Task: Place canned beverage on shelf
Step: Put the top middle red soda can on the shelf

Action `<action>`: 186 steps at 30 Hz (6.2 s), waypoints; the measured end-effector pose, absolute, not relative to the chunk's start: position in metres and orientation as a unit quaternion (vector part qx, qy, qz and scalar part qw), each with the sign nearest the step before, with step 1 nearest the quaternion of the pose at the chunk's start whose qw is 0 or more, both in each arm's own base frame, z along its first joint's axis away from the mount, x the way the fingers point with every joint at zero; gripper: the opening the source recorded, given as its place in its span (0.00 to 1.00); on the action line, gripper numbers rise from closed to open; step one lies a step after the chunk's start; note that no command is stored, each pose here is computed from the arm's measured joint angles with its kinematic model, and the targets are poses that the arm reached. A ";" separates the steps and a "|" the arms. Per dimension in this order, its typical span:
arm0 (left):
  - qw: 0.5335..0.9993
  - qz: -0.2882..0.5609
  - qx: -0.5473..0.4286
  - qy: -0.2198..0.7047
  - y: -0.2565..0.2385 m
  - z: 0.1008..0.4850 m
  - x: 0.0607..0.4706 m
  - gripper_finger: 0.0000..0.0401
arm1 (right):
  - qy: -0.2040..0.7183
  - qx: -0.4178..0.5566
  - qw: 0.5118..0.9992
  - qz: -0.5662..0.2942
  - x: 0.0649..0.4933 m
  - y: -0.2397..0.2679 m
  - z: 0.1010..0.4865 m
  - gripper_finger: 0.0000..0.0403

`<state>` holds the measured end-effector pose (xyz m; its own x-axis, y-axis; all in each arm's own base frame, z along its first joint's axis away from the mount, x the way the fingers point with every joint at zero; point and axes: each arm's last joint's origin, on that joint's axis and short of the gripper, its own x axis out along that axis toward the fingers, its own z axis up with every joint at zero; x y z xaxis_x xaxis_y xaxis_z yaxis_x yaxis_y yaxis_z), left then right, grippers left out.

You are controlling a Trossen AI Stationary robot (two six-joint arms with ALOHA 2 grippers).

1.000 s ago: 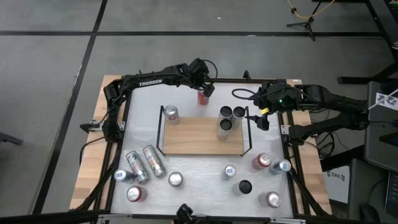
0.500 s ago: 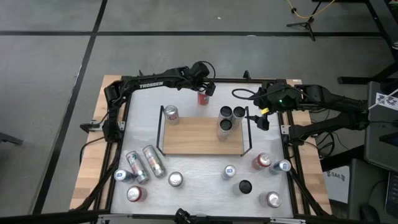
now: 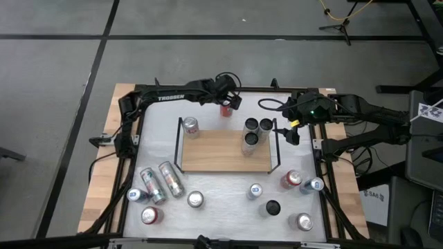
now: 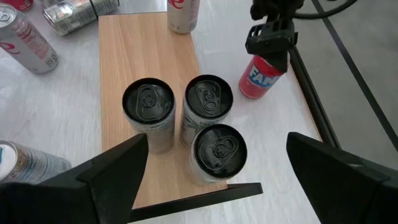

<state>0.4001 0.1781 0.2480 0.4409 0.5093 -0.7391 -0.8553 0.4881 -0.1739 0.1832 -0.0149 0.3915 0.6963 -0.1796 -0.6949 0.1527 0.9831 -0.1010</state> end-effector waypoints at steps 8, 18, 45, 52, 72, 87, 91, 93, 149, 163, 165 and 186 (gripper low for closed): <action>0.795 0.430 -0.280 0.324 0.180 0.236 0.404 0.99 | 0.379 -0.018 0.921 -0.090 0.183 -0.015 0.392 0.94; 0.793 0.433 -0.274 0.331 0.179 0.232 0.405 0.99 | 0.379 -0.018 0.921 -0.090 0.183 -0.015 0.392 0.94; 0.770 0.471 -0.290 0.317 0.171 0.223 0.409 0.99 | 0.379 -0.018 0.921 -0.090 0.183 -0.015 0.392 0.94; 0.769 0.473 -0.288 0.319 0.172 0.216 0.412 0.99 | 0.379 -0.018 0.921 -0.090 0.183 -0.015 0.392 0.94; 0.762 0.476 -0.266 0.349 0.169 0.210 0.410 0.93 | 0.379 -0.018 0.921 -0.090 0.183 -0.015 0.392 0.94; 0.774 0.458 -0.237 0.367 0.166 0.210 0.411 0.73 | 0.379 -0.018 0.921 -0.090 0.183 -0.015 0.392 0.94; 0.777 0.453 -0.230 0.371 0.166 0.211 0.412 0.72 | 0.379 -0.018 0.921 -0.090 0.183 -0.015 0.392 0.94; 0.779 0.449 -0.227 0.374 0.165 0.213 0.411 0.72 | 0.379 -0.018 0.921 -0.090 0.183 -0.015 0.392 0.94; 0.905 0.170 -0.066 0.384 0.098 0.313 0.278 0.72 | 0.378 -0.018 0.921 -0.090 0.183 -0.015 0.392 0.94; 0.928 0.094 -0.037 0.358 0.092 0.291 0.275 0.72 | 0.378 -0.018 0.921 -0.090 0.183 -0.015 0.392 0.94; 0.927 0.086 -0.040 0.362 0.092 0.290 0.275 0.72 | 0.378 -0.018 0.921 -0.090 0.183 -0.015 0.392 0.94; 0.898 0.071 -0.062 0.430 0.094 0.257 0.290 0.72 | 0.378 -0.018 0.921 -0.090 0.183 -0.015 0.392 0.94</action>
